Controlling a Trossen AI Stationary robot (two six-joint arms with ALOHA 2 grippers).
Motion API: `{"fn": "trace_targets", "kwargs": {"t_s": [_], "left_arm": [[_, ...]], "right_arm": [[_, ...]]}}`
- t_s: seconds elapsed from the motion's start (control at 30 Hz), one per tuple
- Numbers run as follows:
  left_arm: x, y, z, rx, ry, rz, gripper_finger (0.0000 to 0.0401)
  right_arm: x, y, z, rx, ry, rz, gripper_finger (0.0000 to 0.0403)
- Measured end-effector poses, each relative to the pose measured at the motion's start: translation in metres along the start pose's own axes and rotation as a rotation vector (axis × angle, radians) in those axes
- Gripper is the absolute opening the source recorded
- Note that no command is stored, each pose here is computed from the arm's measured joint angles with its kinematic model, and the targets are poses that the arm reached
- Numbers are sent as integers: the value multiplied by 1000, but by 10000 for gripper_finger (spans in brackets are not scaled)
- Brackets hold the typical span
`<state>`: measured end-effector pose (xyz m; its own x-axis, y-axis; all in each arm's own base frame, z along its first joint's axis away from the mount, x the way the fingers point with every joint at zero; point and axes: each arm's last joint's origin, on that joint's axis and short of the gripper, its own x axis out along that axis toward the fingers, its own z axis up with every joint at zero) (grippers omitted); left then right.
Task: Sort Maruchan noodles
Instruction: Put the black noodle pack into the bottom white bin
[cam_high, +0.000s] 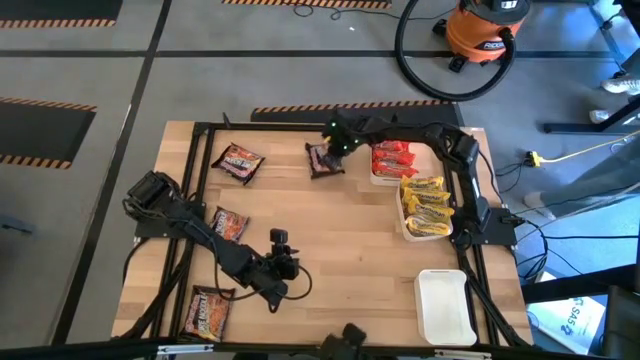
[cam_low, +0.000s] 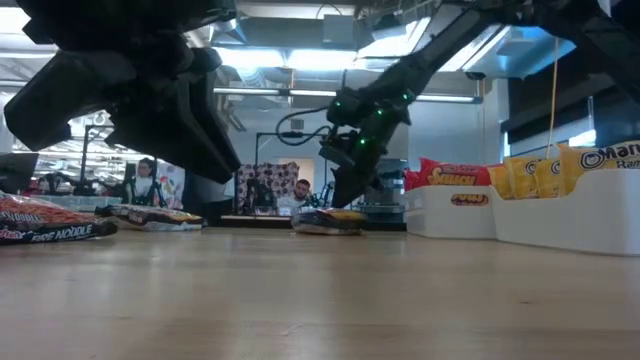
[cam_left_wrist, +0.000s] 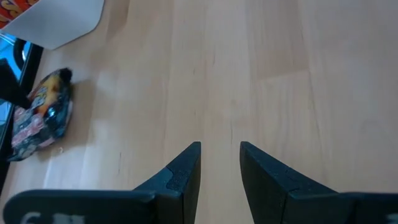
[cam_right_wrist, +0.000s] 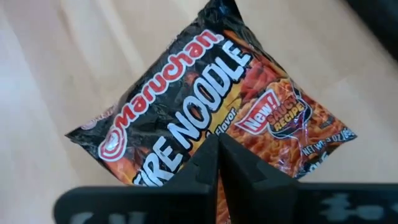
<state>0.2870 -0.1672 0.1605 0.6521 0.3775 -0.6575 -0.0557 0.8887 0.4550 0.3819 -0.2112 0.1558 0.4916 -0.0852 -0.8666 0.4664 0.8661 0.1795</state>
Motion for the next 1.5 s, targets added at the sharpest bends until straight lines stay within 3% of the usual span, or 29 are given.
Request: {"fn": "trace_targets", "kwargs": {"t_s": [0.23, 0.63, 0.8, 0.9, 1.03, 1.2, 1.33, 1.5], "left_arm": [[-1, -1, -1, 11, 9, 0, 105], [-17, -11, -21, 9, 105, 3, 105], [-22, -16, -23, -13, 87, 15, 105], [-21, -15, -18, -53, 33, 52, 105], [-15, -11, -7, -135, -44, 88, 105], [5, 0, -14, -220, -58, 115, 105], [25, 12, -32, -310, -31, 119, 105], [44, 27, -46, -394, -37, 150, 105]], "right_arm": [[6, 57, -17, -125, 104, -47, 12], [8, 174, -56, -264, 113, -32, 12], [-13, 207, -72, -339, 90, -51, 12], [-47, 221, -75, -375, 55, -60, 12], [-90, 219, -90, -388, 38, -188, 12], [-92, 196, -127, -290, 3, -293, 12], [-61, 175, -160, -235, -3, -265, 12], [-34, 172, -177, -194, -84, -91, 12]]}}
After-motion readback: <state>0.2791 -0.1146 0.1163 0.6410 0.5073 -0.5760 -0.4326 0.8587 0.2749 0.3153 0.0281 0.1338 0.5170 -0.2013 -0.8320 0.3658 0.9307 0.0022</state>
